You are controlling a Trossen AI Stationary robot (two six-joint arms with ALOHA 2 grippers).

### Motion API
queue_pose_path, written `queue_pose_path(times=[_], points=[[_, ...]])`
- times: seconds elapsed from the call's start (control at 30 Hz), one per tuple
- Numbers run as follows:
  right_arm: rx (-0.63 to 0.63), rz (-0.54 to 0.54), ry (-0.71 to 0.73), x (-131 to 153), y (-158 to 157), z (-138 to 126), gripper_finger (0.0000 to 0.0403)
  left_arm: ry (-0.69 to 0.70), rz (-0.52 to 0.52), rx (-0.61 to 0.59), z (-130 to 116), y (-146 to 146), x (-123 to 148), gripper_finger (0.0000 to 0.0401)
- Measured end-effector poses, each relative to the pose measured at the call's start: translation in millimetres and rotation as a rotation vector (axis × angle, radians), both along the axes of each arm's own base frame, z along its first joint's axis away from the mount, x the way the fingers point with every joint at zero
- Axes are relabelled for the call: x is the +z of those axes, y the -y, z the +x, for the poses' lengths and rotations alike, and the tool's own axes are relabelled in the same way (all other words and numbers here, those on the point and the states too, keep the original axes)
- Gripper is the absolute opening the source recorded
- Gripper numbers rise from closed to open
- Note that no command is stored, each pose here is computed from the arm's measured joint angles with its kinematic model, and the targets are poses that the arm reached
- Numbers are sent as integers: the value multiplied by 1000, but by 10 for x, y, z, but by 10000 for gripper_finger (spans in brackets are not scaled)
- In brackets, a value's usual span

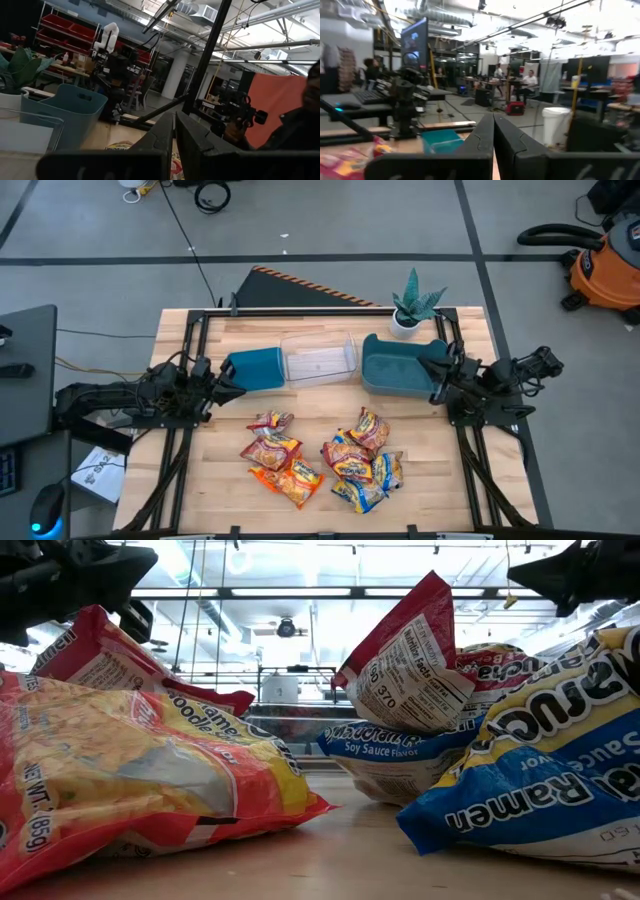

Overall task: Sort Maruchan noodles
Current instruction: Put the top right red noddle pack into the dark blue bin

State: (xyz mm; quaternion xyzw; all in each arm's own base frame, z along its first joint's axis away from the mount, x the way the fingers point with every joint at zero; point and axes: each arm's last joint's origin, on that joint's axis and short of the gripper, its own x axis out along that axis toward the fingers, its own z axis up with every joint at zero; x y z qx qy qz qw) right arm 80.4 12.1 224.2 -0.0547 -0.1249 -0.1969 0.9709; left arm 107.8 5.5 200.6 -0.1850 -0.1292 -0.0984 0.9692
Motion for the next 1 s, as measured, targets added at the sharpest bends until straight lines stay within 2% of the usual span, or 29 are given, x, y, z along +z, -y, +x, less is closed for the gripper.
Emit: queue_pose_path(times=[0.17,0.33,0.5,0.77,1.0], points=[[34,46,-29,34,-38,99,11,0,0,0,0,0,0,27],[-16,13,-124,377,-34,213,9,0,0,0,0,0,0,27],[-1,81,-228,623,-41,413,10,0,0,0,0,0,0,27],[187,231,-479,433,-198,1019,11,0,0,0,0,0,0,27],[225,305,-749,258,-354,1548,31,0,0,0,0,0,0,27]])
